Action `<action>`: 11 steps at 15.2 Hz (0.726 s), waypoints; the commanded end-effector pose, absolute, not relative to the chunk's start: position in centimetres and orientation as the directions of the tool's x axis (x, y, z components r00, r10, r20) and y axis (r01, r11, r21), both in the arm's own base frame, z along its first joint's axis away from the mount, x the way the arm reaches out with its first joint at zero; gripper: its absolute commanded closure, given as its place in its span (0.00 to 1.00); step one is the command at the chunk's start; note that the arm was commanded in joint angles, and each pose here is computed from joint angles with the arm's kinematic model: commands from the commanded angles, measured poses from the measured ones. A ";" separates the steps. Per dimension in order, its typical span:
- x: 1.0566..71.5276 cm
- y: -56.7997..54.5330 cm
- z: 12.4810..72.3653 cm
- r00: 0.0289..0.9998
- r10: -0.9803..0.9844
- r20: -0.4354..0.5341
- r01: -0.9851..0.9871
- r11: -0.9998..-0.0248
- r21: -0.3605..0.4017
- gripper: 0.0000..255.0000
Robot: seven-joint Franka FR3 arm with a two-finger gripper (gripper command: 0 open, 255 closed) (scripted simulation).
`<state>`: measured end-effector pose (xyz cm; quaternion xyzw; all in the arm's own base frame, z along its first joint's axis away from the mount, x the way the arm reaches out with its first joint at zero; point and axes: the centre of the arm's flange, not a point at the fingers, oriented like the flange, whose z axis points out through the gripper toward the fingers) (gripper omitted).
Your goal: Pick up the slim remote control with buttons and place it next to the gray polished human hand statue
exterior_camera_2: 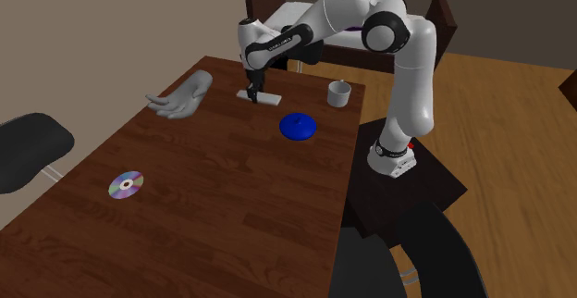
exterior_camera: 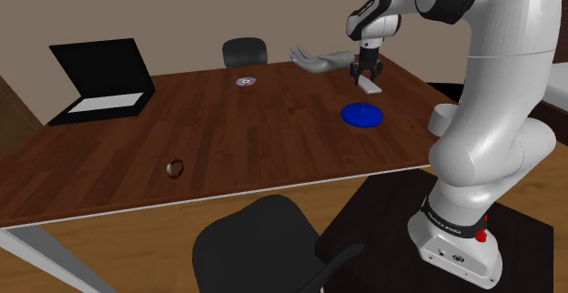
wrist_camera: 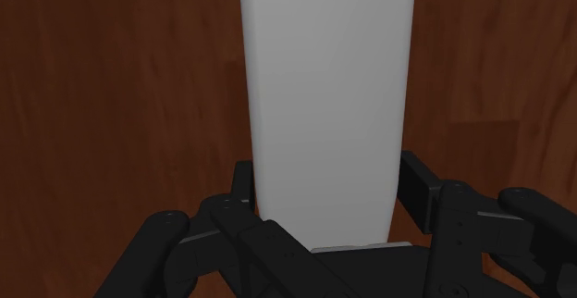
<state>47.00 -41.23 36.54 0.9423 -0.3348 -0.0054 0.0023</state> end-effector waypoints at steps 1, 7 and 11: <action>47.0 -41.2 35.4 0.776 -0.631 -0.008 -0.631 -0.776 0.008 1.00; 47.0 -41.2 34.0 0.776 -0.631 -0.008 -0.631 -0.776 0.008 1.00; 47.0 -41.2 34.0 0.776 -0.631 -0.008 -0.631 -0.776 0.008 1.00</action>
